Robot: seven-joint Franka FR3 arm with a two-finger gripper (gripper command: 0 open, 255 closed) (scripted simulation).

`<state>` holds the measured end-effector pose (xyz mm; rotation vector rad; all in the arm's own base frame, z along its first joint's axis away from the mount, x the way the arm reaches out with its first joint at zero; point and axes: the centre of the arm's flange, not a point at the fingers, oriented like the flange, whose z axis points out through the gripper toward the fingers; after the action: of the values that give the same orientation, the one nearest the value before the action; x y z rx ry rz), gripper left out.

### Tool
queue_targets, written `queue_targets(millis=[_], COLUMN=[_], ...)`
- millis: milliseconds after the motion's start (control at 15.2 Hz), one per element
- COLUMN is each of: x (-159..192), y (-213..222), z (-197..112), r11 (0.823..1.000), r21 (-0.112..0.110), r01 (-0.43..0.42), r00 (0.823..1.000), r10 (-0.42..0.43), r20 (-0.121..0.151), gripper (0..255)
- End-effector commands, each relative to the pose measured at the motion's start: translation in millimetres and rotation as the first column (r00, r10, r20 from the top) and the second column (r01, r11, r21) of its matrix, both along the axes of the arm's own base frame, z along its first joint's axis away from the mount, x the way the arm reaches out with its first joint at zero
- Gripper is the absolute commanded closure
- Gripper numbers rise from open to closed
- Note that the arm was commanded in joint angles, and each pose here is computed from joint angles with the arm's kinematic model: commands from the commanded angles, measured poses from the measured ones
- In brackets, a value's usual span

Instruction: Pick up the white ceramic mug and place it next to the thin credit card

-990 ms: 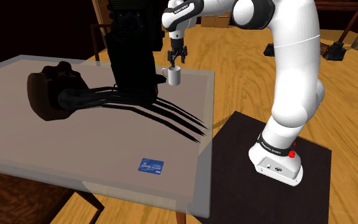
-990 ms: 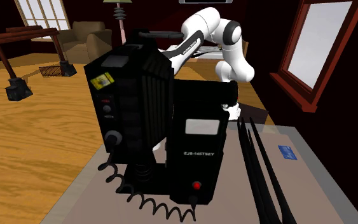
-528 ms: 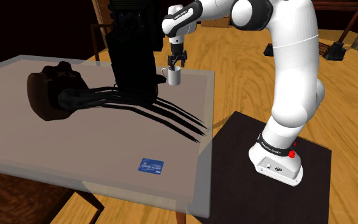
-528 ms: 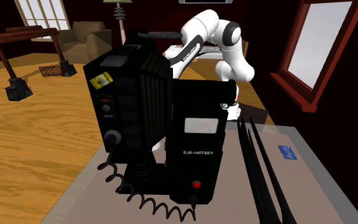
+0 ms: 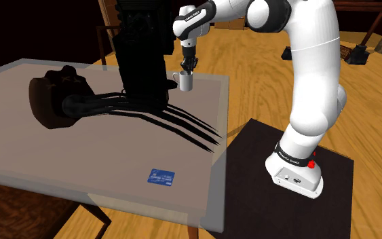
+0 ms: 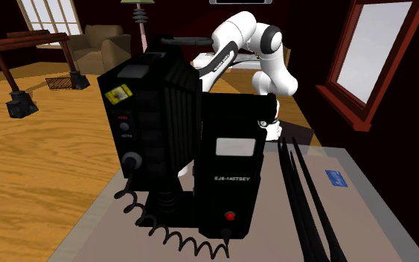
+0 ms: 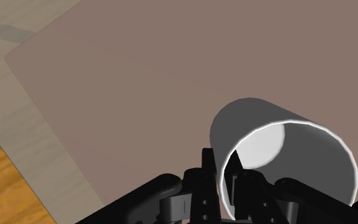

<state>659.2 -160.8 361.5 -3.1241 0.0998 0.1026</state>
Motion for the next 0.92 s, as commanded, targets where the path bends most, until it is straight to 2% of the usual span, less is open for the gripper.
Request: queue_targets(millis=[0,330,858], x=[0,0,0], y=[0,0,0], z=[0,0,42], r11=[1.000,1.000,1.000], r21=[0.000,0.000,0.000], r01=[0.000,0.000,0.000], r00=[1.000,1.000,1.000], r10=[0.000,0.000,0.000], r20=[0.000,0.000,0.000], gripper=[255,255,255])
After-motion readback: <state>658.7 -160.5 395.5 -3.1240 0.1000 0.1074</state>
